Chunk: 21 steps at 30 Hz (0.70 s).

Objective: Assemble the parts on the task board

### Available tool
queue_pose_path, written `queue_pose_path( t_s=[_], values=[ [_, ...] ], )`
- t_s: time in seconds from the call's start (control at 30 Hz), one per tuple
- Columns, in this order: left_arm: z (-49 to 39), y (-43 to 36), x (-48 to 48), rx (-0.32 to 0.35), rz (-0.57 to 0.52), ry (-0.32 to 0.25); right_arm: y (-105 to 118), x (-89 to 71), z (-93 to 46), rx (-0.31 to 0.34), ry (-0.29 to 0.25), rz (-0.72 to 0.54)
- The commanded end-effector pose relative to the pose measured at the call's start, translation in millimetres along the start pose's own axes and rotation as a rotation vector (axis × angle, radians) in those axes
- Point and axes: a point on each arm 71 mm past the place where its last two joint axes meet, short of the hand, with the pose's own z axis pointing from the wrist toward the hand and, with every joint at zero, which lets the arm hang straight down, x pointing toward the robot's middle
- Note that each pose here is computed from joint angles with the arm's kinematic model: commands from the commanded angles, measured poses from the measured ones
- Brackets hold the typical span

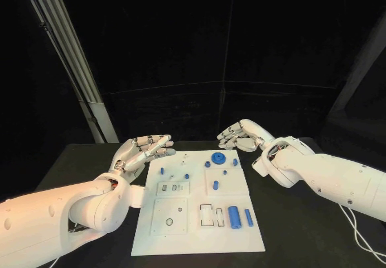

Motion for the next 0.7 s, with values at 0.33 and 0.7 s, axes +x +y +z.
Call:
queue_pose_path(
  t_s=[0.33,0.7],
  values=[
    [0.0,-9.5,6.5,0.083,-0.08,0.074,11,6.8,16.9,0.065,0.093,-0.448],
    [1.2,-9.1,8.3,0.076,-0.082,0.087,17,12.2,24.3,0.042,0.136,-0.521]
  ],
)
